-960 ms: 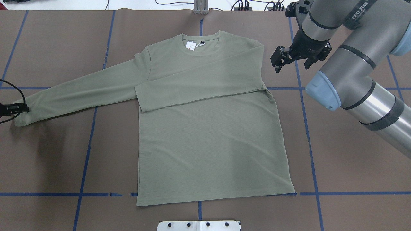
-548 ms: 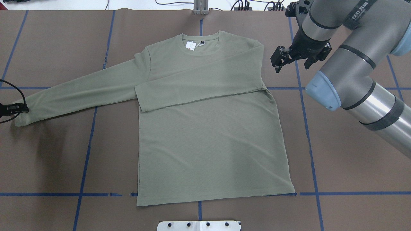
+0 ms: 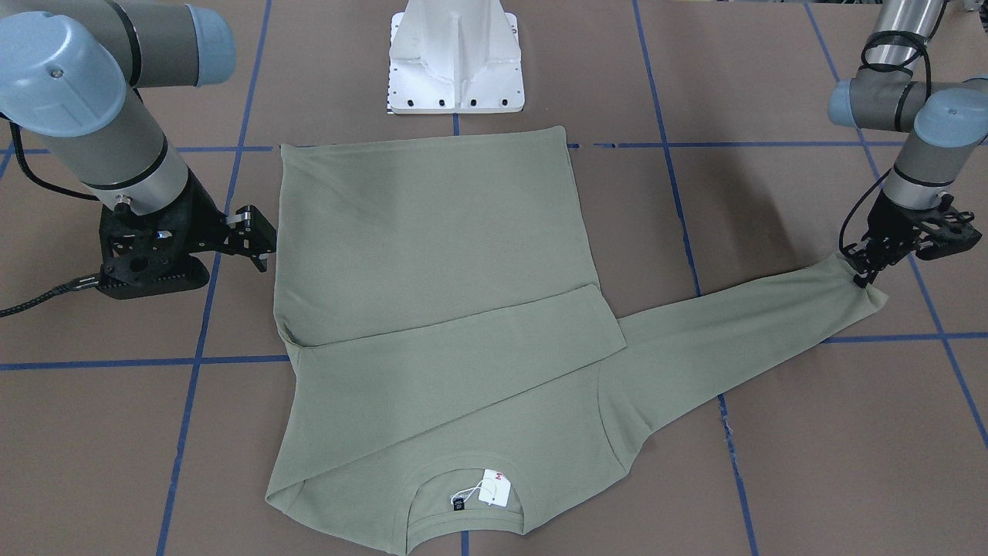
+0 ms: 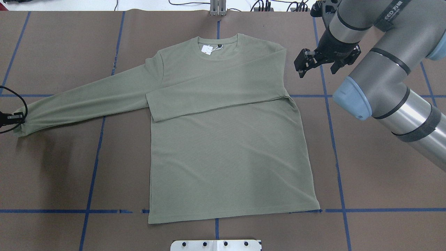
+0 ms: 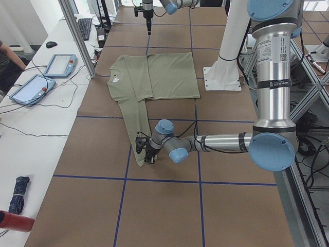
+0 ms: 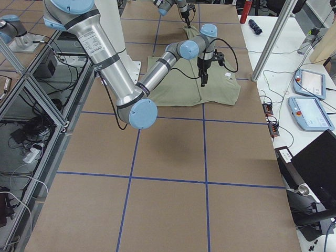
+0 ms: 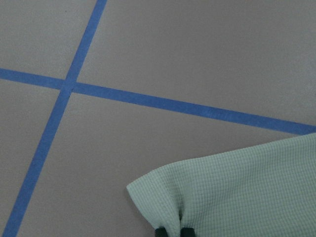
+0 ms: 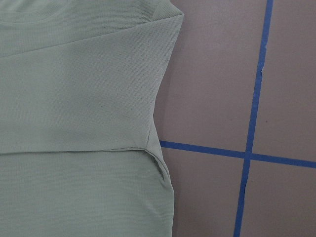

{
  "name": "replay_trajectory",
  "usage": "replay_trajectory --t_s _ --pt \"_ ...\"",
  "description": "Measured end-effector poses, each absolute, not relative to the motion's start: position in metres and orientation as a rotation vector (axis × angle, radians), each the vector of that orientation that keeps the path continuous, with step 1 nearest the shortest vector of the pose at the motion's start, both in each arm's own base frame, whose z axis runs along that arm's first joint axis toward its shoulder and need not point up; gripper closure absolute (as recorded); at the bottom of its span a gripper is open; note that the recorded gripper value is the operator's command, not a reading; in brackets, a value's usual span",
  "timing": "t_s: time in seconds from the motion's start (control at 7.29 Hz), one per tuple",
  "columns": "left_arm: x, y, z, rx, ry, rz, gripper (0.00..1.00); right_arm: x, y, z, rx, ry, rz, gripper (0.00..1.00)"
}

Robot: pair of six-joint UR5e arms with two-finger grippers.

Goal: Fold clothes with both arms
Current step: 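Release the sleeve and raise the right gripper away while left gripper grasps other cuff, then carry the other sleeve with the left gripper across the shirt front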

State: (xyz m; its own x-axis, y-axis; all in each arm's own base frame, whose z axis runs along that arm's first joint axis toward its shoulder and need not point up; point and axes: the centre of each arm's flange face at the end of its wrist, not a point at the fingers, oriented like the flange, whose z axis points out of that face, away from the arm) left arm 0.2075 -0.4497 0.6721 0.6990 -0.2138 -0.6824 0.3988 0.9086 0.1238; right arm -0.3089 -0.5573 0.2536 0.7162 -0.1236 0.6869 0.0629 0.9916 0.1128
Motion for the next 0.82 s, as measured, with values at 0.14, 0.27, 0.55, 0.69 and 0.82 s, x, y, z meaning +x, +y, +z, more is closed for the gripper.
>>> replay_trajectory --t_s 0.14,0.27,0.55,0.69,0.82 --pt "0.209 -0.45 0.665 0.272 0.736 -0.344 1.0 -0.306 -0.558 0.254 0.084 -0.766 -0.099 0.0" --pt "0.212 -0.451 0.649 0.264 0.755 -0.338 1.0 -0.304 -0.559 0.255 0.083 -0.766 -0.096 0.0" --pt "0.225 -0.463 0.585 0.23 0.763 -0.33 1.0 -0.299 -0.555 0.265 0.074 -0.761 -0.091 0.0" --pt "0.241 -0.481 0.537 0.215 0.757 -0.328 1.0 -0.294 -0.551 0.274 0.066 -0.756 -0.085 0.0" --pt "0.262 -0.507 0.481 0.204 0.751 -0.328 1.0 -0.286 -0.546 0.285 0.059 -0.751 -0.076 0.0"
